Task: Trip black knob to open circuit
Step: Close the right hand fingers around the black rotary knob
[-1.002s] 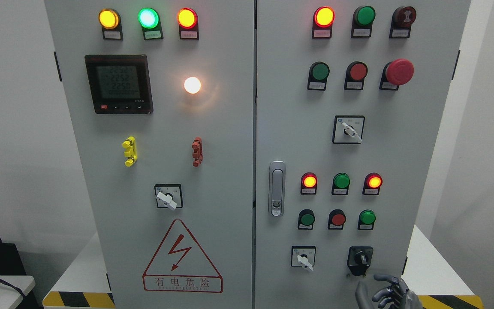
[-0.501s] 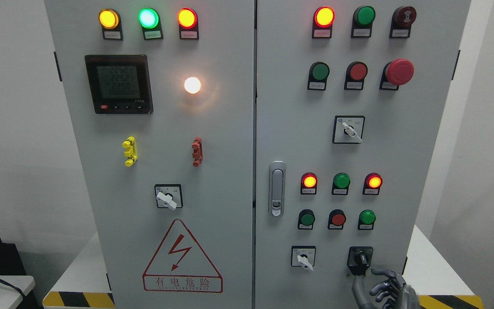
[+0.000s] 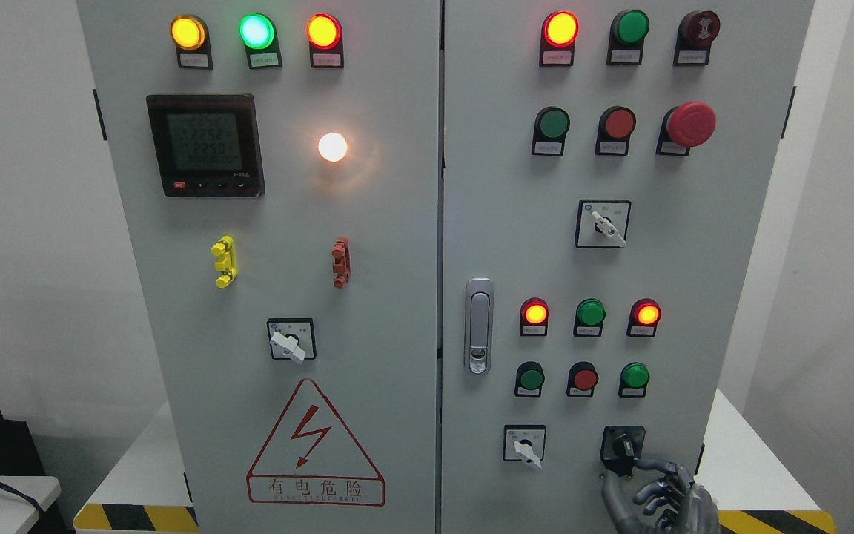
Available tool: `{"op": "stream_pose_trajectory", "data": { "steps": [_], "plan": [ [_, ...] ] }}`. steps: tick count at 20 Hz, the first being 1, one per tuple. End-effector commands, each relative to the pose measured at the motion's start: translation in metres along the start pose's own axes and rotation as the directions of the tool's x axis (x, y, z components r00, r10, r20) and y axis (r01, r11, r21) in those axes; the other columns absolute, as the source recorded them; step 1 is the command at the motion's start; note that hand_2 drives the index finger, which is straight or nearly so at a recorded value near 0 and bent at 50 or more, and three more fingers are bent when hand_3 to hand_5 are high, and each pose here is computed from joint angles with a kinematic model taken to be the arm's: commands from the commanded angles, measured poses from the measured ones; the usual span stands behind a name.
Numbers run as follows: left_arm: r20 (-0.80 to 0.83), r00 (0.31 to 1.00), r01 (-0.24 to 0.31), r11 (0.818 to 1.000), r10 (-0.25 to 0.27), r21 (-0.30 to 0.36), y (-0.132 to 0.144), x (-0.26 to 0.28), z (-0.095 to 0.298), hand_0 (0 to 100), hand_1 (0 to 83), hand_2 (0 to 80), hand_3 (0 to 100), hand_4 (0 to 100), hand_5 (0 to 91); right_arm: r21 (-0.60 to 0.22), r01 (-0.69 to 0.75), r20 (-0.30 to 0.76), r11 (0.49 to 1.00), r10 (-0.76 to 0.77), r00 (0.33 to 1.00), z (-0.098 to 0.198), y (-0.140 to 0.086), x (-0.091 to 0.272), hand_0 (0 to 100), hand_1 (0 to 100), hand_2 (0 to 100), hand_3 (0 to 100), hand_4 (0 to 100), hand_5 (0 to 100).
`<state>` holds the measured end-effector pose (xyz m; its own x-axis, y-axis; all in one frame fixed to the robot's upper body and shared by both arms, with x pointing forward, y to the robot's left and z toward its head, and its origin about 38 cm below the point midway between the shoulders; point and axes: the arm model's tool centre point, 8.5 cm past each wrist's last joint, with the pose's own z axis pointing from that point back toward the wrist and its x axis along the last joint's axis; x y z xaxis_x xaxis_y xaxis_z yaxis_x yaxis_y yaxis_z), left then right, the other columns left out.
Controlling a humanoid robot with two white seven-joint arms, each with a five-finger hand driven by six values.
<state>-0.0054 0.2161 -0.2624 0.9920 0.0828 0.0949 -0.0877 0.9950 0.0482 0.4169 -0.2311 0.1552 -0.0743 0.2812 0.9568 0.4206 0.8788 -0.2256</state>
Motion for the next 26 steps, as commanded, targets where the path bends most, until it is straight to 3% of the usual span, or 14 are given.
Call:
{"op": "stream_pose_trajectory", "data": {
  "steps": [1, 6, 26],
  "plan": [
    [0.009, 0.999, 0.032, 0.999, -0.032, -0.005, -0.0009, 0.0051, -0.0005, 12, 38.9, 0.0, 0, 0, 0.0, 0.005, -0.008, -0.017, 1.000, 0.008, 1.000, -0.0019, 0.0029, -0.0045, 19, 79, 45, 82, 89, 97],
    [0.009, 0.999, 0.032, 0.999, -0.032, -0.007, -0.0018, 0.0050, -0.0004, 12, 38.9, 0.0, 0, 0, 0.0, 0.002, -0.009, -0.015, 1.000, 0.009, 1.000, -0.0021, 0.0031, -0.0036, 27, 79, 44, 81, 89, 97],
    [0.009, 0.999, 0.032, 0.999, -0.032, -0.007, -0.0018, 0.0050, -0.0004, 12, 38.9, 0.0, 0, 0, 0.0, -0.001, -0.004, -0.010, 1.000, 0.004, 1.000, -0.0082, 0.0064, 0.0044, 34, 80, 46, 82, 89, 97]
  ]
}}
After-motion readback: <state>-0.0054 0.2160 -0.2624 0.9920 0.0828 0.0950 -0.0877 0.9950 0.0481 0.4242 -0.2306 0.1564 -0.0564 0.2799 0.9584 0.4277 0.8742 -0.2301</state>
